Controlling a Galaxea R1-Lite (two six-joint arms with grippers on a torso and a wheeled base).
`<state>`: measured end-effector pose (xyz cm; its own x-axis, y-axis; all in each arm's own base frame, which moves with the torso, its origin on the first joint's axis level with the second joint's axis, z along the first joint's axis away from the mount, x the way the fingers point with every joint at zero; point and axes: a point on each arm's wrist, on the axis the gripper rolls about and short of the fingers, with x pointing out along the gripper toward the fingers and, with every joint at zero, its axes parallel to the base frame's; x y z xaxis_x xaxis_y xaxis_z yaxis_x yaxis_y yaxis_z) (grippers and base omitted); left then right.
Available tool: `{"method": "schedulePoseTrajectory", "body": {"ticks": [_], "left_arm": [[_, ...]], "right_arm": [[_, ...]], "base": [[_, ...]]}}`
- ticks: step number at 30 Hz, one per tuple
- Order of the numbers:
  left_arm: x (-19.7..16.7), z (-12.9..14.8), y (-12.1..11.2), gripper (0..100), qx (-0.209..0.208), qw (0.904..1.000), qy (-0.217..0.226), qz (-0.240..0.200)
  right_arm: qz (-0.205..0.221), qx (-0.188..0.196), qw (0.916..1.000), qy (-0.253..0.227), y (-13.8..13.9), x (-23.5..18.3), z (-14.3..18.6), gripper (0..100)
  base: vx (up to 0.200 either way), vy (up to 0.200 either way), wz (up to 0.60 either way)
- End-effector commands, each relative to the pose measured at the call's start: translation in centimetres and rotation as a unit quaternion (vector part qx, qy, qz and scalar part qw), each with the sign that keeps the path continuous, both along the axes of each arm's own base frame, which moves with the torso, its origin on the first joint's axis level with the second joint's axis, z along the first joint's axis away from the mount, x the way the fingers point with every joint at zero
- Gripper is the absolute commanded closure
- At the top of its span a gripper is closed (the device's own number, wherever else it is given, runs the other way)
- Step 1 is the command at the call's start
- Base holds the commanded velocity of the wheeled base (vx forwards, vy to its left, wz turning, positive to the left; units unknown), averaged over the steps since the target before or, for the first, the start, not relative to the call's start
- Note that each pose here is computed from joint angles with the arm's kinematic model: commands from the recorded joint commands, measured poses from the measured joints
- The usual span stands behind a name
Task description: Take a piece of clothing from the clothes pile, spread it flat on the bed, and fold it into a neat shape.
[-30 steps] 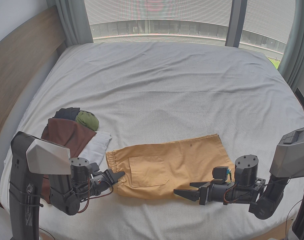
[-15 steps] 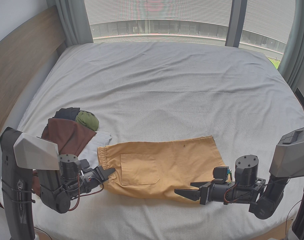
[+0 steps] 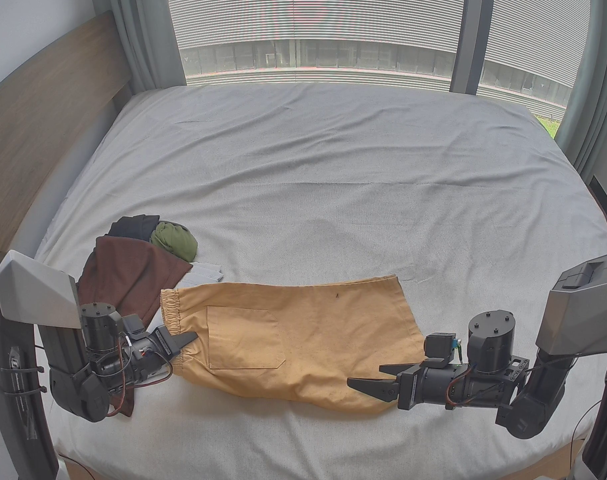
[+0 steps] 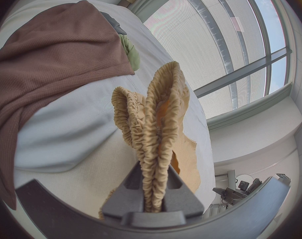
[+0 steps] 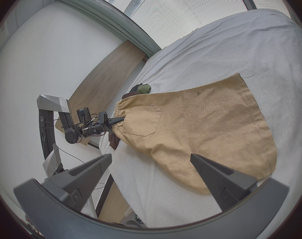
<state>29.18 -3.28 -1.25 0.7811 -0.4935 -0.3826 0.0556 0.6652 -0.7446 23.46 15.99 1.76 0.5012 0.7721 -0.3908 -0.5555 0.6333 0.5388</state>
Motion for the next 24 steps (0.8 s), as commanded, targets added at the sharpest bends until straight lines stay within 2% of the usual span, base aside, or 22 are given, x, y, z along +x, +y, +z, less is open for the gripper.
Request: {"method": "schedulePoseTrajectory", "body": {"ticks": [1, 7, 13, 16, 20, 24], "left_arm": [[-0.4, 0.3, 1.0, 100, 0.004, 1.0000, -0.004, 0.008], [-0.8, 0.2, 2.3, 100, 0.006, 0.9999, 0.001, 0.011], [-0.7, 0.3, 2.3, 100, 0.005, 0.9999, -0.003, 0.010], [-0.6, 1.2, 0.8, 100, 0.000, 0.9997, -0.019, -0.016], [-0.2, 2.3, -1.0, 100, -0.010, 0.9983, -0.040, -0.041], [0.4, 3.2, -2.6, 100, -0.018, 0.9961, -0.063, -0.059]], "right_arm": [[0.001, -0.001, 1.0000, 0.002, 0.0, 0.0, -0.1, 0], [0.001, -0.001, 1.0000, 0.002, 0.0, 0.0, -0.2, 0], [0.001, -0.001, 1.0000, 0.002, 0.1, 0.0, -0.2, 0], [0.000, 0.006, 1.0000, -0.007, 0.1, 0.2, 0.1, 0], [-0.011, 0.041, 0.9981, -0.045, 0.0, 0.8, 1.1, 0], [-0.023, 0.046, 0.9978, -0.042, -0.4, 1.1, 1.2, 0]], "base": [[0.000, 0.000, 0.00], [0.000, 0.000, 0.00], [0.000, 0.000, 0.00], [0.000, 0.000, 0.00], [0.000, 0.000, 0.00], [0.000, 0.000, 0.00]]}}
